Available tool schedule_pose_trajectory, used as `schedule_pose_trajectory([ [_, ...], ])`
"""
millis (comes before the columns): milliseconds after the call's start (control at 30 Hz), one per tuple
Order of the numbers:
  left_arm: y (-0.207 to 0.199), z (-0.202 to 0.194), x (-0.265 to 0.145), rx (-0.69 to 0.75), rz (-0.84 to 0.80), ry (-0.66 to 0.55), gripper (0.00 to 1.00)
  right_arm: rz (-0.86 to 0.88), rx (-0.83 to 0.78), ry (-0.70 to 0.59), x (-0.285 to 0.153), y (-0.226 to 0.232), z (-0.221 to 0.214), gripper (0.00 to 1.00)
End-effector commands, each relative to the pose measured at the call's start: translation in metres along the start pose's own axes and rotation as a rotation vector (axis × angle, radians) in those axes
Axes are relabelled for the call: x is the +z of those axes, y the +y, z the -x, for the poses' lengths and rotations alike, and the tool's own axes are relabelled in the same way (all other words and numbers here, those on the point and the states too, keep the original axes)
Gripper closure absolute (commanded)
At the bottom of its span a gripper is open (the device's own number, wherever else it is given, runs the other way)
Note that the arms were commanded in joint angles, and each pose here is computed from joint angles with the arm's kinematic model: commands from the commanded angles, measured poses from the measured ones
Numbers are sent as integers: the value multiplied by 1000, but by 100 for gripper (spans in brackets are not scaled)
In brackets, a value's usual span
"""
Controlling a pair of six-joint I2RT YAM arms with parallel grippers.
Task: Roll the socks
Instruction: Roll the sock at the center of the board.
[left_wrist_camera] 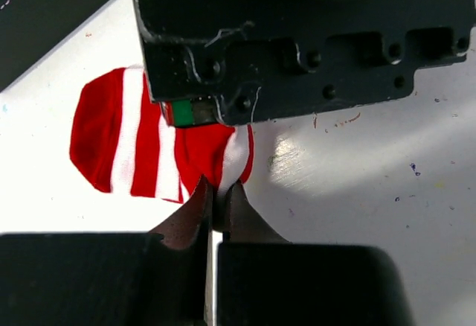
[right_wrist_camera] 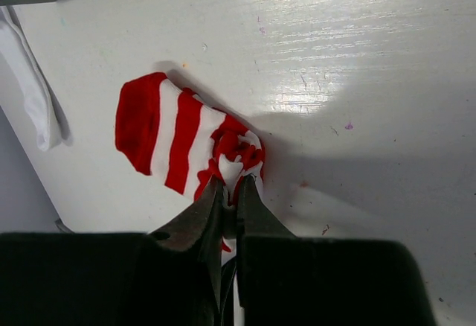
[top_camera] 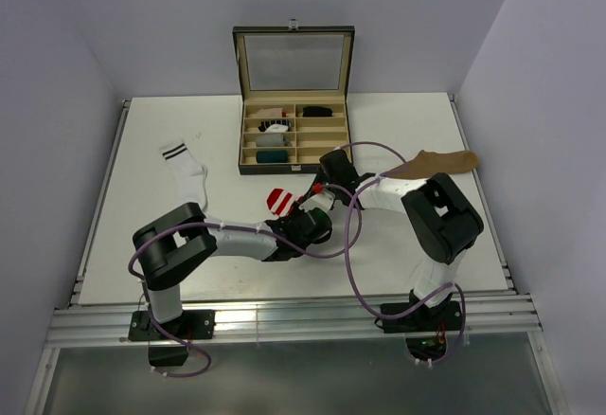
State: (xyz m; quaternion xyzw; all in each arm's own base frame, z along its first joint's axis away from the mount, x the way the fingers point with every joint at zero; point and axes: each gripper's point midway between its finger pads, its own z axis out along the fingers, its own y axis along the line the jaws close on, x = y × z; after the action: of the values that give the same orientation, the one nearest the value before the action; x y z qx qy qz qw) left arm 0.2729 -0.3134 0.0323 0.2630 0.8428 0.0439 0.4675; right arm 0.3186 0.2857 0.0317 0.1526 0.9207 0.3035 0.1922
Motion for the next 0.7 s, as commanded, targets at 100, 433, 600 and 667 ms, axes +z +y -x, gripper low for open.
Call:
schedule_pose_trajectory([
  [100, -12, -9, -6, -28, -137, 79, 99, 85, -32, -34, -16, 28, 0, 70],
  [433, -2, 16, -12, -373, -509, 137, 99, 151, 40, -169, -42, 25, 23, 37],
  [600, 3, 4, 0, -497, -596, 236, 99, 164, 39, -167, -39, 24, 21, 32],
  [667, 1, 4, 2, -553, -650, 271, 99, 161, 39, -161, -36, 22, 20, 32],
])
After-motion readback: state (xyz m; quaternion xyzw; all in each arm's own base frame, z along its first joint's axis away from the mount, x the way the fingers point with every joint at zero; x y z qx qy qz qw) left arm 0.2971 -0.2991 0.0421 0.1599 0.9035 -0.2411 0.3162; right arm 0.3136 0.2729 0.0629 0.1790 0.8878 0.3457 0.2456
